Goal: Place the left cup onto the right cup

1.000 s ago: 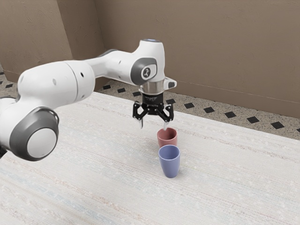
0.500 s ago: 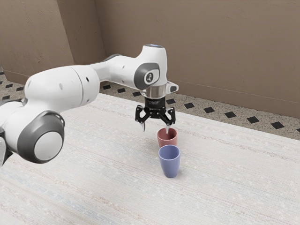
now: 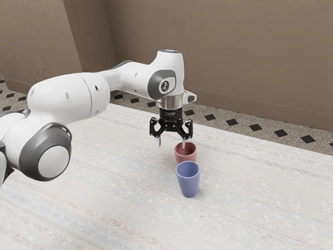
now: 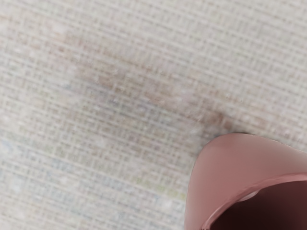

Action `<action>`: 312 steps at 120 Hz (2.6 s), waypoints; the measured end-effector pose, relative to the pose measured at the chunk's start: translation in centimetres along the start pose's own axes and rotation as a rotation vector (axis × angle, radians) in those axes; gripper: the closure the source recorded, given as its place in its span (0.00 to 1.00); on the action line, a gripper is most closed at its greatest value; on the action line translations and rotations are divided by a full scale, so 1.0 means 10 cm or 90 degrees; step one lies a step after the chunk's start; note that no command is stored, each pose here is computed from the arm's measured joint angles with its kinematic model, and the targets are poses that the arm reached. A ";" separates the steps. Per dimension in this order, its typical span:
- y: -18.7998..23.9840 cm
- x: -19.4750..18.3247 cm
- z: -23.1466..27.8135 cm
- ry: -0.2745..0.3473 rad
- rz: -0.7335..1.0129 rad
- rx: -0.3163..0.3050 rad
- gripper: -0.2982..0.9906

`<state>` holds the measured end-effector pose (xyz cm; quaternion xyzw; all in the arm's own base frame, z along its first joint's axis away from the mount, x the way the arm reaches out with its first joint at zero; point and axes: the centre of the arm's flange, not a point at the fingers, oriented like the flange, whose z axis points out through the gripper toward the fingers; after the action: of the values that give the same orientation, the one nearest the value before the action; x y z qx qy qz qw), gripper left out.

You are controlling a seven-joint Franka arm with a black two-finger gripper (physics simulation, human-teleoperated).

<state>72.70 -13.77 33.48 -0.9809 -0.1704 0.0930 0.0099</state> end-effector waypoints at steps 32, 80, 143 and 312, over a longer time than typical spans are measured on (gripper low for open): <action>0.03 0.00 0.06 -0.004 0.002 0.002 0.37; 0.08 0.03 0.10 -0.002 0.005 0.002 0.40; 0.12 0.04 0.13 -0.002 0.008 0.000 0.44; 0.14 0.08 0.20 0.007 0.007 -0.003 0.63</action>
<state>73.57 -14.85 31.34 -0.9824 -0.1651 0.0873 0.0080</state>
